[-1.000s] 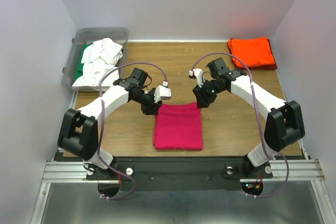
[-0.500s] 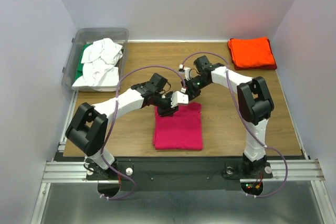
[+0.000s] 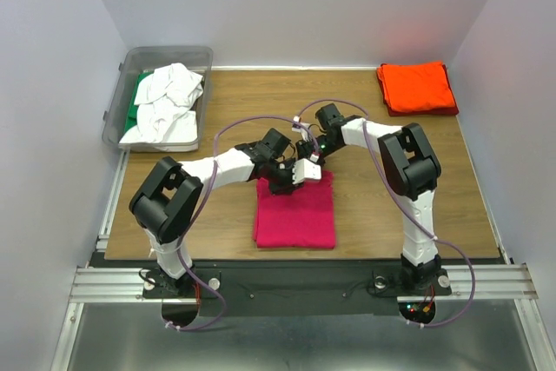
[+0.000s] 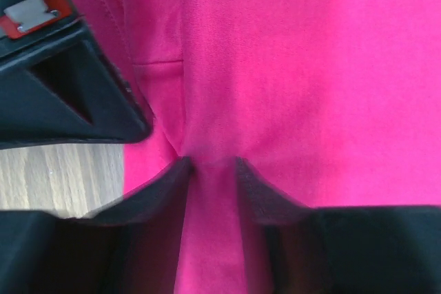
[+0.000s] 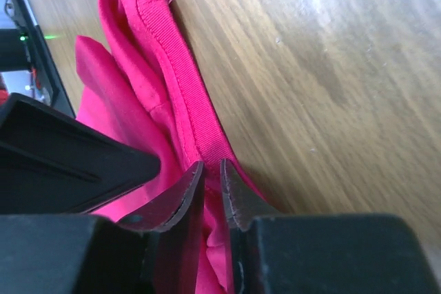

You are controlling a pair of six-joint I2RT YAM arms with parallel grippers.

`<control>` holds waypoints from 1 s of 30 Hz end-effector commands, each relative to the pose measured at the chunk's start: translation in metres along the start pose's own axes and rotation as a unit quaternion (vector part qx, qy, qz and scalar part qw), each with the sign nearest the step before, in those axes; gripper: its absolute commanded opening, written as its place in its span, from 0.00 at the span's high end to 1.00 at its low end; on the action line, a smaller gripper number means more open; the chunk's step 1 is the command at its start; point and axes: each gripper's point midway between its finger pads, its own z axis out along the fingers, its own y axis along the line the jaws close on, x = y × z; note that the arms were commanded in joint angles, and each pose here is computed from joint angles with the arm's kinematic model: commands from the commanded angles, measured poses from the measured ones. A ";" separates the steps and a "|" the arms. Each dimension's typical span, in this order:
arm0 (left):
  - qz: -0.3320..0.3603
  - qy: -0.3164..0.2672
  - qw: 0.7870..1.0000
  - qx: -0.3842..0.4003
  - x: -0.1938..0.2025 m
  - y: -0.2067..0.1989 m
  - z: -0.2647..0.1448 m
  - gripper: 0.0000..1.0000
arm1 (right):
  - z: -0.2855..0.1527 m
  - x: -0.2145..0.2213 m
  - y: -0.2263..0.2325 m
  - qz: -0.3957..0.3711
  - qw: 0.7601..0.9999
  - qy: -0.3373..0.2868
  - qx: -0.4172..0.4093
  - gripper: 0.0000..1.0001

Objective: Fold and stack the t-shirts
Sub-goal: Fold the tshirt

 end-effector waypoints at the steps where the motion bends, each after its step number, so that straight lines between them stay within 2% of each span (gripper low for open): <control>1: 0.023 -0.032 0.999 -0.015 -0.028 0.010 -0.008 0.80 | 0.011 0.010 -0.009 -0.005 1.000 0.006 0.007 0.80; 3: 0.027 -0.044 0.999 -0.013 -0.035 0.004 -0.018 0.93 | 0.012 0.014 -0.010 0.000 1.000 0.008 0.005 0.80; 5: 0.031 -0.054 0.998 -0.012 -0.041 -0.001 -0.026 1.00 | 0.013 0.019 -0.009 0.004 1.000 0.011 0.001 0.81; 12: 0.053 -0.074 0.995 -0.045 -0.061 0.003 -0.057 1.00 | 0.015 0.028 -0.010 0.009 1.000 0.016 -0.003 0.83; 30: 0.059 -0.044 0.994 -0.084 -0.040 0.064 -0.048 1.00 | 0.015 0.031 -0.009 0.002 1.000 0.019 -0.008 0.83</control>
